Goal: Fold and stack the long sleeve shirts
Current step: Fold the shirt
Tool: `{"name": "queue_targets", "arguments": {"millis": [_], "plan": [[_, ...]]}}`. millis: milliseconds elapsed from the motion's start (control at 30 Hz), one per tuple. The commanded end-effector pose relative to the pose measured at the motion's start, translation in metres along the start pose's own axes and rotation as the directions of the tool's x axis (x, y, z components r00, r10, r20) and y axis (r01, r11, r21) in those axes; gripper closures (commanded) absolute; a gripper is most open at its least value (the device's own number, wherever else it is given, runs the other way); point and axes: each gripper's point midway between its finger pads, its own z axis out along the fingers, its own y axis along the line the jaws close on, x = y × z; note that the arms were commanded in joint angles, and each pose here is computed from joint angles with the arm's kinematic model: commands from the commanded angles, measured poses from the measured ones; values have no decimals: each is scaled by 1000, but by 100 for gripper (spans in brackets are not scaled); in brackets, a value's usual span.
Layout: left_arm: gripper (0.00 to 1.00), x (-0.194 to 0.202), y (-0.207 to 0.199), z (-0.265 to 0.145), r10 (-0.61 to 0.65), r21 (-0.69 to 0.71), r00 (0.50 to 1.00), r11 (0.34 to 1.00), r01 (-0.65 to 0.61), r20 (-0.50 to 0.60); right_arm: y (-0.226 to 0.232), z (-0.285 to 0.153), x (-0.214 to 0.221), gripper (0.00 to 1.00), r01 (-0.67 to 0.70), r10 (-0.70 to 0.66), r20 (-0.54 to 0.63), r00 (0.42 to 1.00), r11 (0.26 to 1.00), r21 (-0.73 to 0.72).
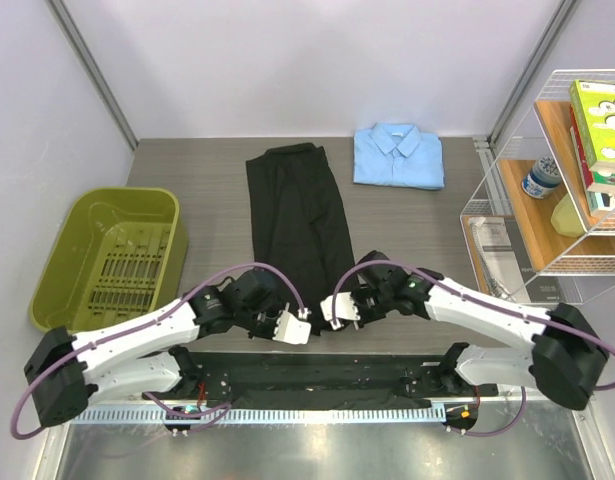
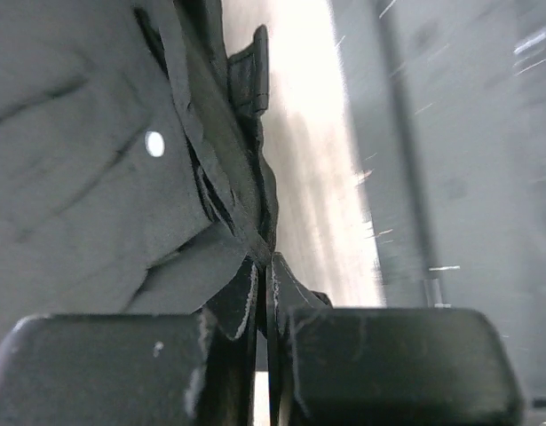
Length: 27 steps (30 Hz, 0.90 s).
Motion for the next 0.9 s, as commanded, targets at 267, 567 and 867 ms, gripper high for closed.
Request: {"name": "queue_targets", "arguments": {"millis": [267,567,867], "plan": [[100,-21,-21,-32,-161,84,987,984,159,24,-6,-28,-19,99,-118,119,21,993,993,-20],[100,-19,20,-46,-198,12,980,980,198,24,-59,-46,-28,99,-144,141,67,988,989,36],[100,6,125,-61,-269,-88,963,959,270,25,-148,-44,-7,99,-161,156,61,986,983,84]]}}
